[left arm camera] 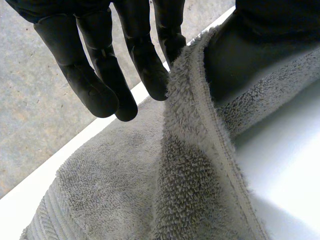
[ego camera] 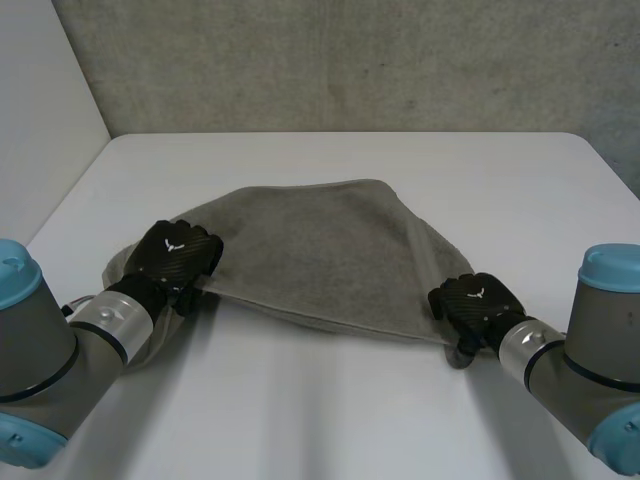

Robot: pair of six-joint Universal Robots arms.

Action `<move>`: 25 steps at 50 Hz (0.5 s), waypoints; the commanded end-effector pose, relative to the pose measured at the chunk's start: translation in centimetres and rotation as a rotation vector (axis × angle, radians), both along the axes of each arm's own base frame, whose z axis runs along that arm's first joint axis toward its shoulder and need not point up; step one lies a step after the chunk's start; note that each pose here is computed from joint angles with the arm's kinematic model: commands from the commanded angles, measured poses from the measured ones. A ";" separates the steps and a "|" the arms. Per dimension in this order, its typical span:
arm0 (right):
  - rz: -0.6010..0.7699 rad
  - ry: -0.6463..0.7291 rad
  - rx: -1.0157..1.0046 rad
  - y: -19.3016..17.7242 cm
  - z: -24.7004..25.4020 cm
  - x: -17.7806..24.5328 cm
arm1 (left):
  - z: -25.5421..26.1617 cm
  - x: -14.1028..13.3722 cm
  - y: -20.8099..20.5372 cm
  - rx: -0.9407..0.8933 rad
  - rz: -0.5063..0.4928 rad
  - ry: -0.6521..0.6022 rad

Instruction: Fold the towel.

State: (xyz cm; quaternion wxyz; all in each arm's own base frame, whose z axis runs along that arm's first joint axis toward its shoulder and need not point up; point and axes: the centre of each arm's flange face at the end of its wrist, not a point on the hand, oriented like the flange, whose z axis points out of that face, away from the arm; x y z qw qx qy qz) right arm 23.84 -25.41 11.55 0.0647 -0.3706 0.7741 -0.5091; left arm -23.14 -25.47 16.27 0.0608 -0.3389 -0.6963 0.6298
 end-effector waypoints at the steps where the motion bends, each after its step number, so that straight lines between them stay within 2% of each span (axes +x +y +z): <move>1: -0.012 -0.005 -0.040 -1.2 0.2 0.2 | 0.0 0.0 0.0 0.000 0.000 0.000; 25: -0.040 0.005 -0.059 -1.9 0.4 -0.2 | -0.1 0.0 0.2 0.006 -0.003 -0.001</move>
